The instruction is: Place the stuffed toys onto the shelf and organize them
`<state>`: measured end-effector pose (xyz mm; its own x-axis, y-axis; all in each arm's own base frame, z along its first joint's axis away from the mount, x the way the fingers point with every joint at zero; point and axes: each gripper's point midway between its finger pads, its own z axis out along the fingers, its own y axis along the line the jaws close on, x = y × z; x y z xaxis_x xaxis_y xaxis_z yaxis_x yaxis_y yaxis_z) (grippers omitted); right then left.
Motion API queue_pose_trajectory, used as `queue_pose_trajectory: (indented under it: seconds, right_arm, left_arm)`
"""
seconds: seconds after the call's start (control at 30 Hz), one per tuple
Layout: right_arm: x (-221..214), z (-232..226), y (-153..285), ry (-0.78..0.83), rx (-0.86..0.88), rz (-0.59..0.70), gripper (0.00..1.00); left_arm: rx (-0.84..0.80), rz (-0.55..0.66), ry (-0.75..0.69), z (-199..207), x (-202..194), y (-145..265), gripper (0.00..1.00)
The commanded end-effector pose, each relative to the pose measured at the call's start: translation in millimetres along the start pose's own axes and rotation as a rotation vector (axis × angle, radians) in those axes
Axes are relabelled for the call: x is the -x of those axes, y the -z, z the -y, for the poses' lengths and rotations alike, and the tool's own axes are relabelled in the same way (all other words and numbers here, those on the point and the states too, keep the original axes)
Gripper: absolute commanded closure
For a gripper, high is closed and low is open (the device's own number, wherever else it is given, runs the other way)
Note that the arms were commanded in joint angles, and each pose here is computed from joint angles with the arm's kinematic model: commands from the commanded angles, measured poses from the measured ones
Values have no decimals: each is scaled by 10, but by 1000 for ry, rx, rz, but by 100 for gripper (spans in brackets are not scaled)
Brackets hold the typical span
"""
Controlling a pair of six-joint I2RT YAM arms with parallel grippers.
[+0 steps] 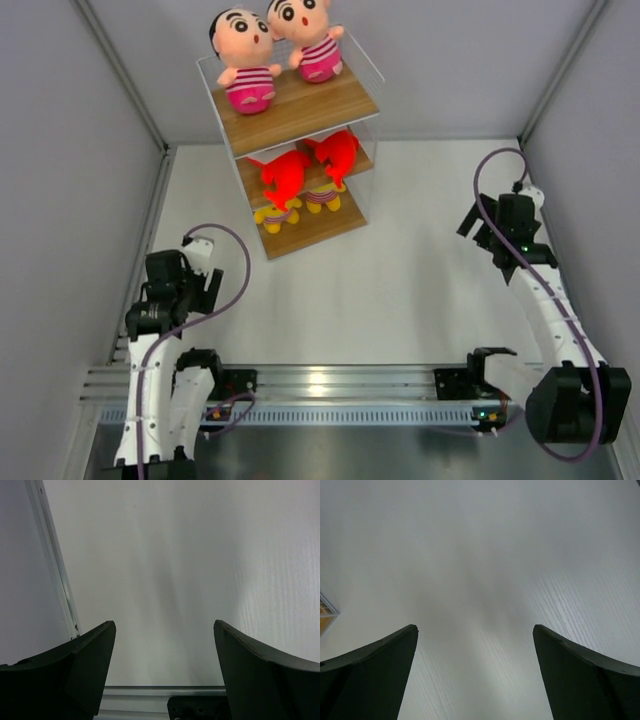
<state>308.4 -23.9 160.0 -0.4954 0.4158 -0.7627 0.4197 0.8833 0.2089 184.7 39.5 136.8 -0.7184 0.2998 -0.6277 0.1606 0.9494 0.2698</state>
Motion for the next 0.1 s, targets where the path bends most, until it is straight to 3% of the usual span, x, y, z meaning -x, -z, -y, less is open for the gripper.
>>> queue_pose_trajectory:
  seconds: [0.0,0.07]
  right_arm:
    - [163,-65,-7,-14,44,82,1]
    - [219,-87,4,-21,59,116,0]
  left_arm:
    - [39,40,8,-75,89,-72,14]
    - [32,33,3,-64,71,-94,14]
